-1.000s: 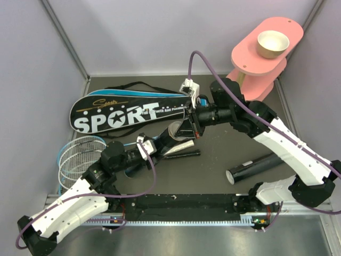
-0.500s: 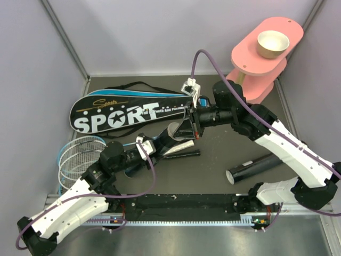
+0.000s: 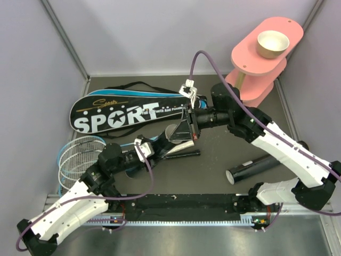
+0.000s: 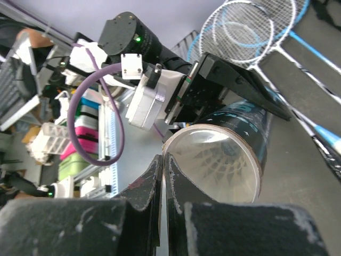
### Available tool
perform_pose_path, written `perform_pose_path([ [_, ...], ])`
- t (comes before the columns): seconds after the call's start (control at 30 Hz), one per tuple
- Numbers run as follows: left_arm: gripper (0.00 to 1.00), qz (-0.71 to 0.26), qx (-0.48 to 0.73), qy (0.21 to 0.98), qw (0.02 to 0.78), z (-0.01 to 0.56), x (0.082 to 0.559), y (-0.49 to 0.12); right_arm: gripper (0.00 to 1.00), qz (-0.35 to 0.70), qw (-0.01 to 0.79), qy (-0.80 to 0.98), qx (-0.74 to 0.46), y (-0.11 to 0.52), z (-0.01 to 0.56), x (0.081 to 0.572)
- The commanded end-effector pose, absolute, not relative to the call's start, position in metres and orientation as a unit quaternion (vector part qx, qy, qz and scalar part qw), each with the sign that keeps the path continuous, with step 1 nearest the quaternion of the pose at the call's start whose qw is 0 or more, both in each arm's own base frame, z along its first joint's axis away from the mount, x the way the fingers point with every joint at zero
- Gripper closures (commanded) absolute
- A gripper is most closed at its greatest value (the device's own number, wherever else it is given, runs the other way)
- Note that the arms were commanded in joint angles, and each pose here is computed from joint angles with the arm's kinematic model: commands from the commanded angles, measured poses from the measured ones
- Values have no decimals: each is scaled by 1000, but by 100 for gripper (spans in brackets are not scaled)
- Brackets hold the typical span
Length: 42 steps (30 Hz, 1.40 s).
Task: Pack up the badminton gear
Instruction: Close the lid on the shuttle tube.
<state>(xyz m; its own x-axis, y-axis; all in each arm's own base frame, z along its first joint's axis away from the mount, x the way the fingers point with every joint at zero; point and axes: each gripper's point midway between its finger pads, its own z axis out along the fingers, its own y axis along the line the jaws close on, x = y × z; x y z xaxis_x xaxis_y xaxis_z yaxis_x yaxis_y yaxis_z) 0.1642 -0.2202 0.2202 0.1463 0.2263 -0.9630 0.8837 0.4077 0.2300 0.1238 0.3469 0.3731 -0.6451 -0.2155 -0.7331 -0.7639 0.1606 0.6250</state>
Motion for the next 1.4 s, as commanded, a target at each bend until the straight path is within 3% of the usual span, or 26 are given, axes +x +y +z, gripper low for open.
perform_pose_path([
  [0.0, 97, -302, 466, 506, 660, 273, 155, -228, 100, 601, 220, 698, -320, 356, 377, 112],
  [0.23, 98, -305, 459, 485, 679, 285, 148, -223, 100, 642, 211, 682, -279, 362, 376, 111],
  [0.27, 98, -306, 459, 484, 679, 285, 147, -223, 89, 655, 212, 673, -270, 363, 383, 112],
  [0.33, 98, -309, 461, 478, 681, 288, 145, -223, 83, 666, 201, 671, -257, 363, 379, 113],
  [0.53, 98, -321, 465, 461, 684, 295, 135, -222, 76, 687, 209, 656, -232, 356, 379, 128],
  [0.97, 99, -338, 465, 440, 690, 302, 127, -223, 94, 725, 152, 643, -195, 398, 323, 112],
  [1.1, 99, -328, 452, 451, 696, 302, 133, -219, 100, 671, 145, 704, -183, 407, 285, 112],
  [1.37, 100, -318, 432, 472, 700, 303, 143, -217, 100, 529, 265, 777, -212, 393, 251, 138],
])
